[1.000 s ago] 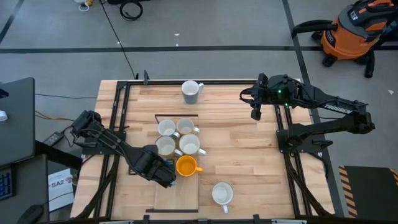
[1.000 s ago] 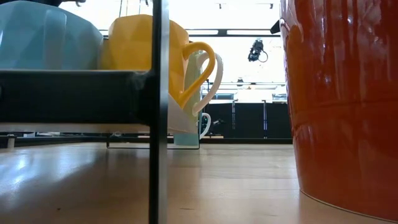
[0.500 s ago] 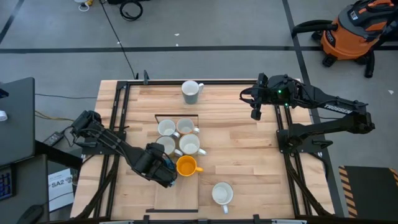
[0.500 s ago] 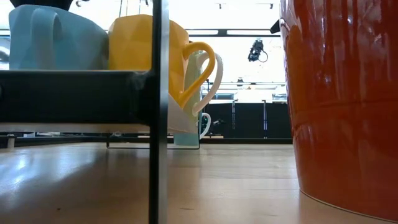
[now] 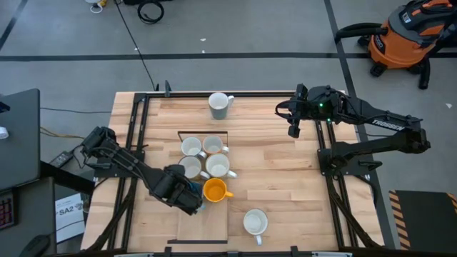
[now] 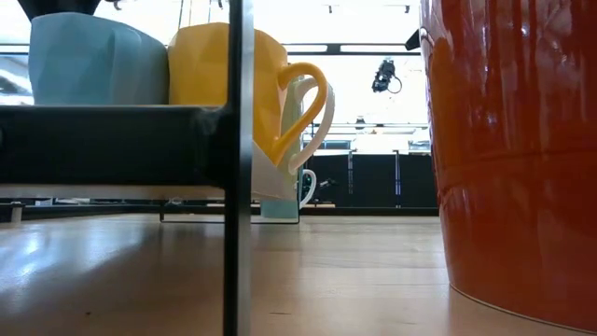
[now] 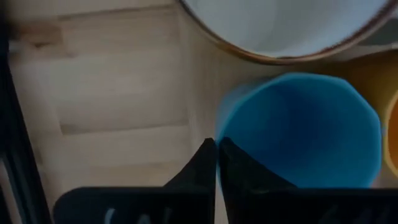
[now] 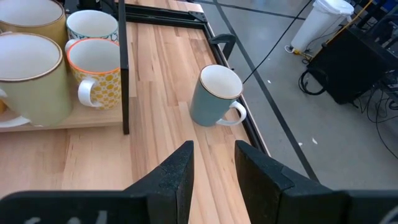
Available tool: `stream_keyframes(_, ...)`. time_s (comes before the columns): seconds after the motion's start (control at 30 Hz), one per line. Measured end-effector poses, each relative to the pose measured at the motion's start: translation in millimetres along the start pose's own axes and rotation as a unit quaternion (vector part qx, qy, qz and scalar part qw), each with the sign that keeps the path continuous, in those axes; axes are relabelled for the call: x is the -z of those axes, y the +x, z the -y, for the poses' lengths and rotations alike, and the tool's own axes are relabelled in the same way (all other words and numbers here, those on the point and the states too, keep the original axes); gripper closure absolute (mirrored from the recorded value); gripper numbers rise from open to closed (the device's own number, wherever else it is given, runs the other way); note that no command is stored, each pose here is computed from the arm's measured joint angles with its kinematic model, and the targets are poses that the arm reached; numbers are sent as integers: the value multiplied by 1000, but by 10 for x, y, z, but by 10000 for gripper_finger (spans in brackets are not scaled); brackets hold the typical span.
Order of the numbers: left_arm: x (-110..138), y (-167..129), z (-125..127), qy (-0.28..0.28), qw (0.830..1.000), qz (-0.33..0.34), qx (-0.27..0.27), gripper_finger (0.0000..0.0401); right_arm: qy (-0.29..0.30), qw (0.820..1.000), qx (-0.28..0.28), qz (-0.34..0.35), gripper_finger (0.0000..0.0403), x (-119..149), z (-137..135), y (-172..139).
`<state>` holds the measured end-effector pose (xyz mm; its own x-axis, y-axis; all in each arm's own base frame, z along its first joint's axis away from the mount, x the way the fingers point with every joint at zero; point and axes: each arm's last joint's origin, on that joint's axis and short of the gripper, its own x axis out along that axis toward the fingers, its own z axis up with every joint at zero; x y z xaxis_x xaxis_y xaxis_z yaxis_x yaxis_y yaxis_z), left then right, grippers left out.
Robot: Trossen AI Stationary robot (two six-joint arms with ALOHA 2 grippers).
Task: Place coffee mugs
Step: Put the blue mug on the shelf
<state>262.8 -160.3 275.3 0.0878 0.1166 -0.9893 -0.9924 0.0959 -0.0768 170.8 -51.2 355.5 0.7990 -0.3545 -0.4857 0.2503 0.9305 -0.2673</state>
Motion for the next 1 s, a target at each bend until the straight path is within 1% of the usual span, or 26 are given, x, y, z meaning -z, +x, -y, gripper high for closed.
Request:
stream_keyframes(0.07,9,-1,-5,-19,1000,-6,-3,390,0,1000,0,0,281,0,0,0)
stream_keyframes(0.27,25,-2,-19,-43,998,-32,-21,373,0,1000,0,0,281,0,0,0)
stream_keyframes(0.67,29,0,-16,-47,998,-36,-21,362,0,1000,0,0,281,0,0,0)
stream_keyframes(1.0,36,13,-12,-46,998,-37,-23,305,0,1000,0,0,281,0,0,0)
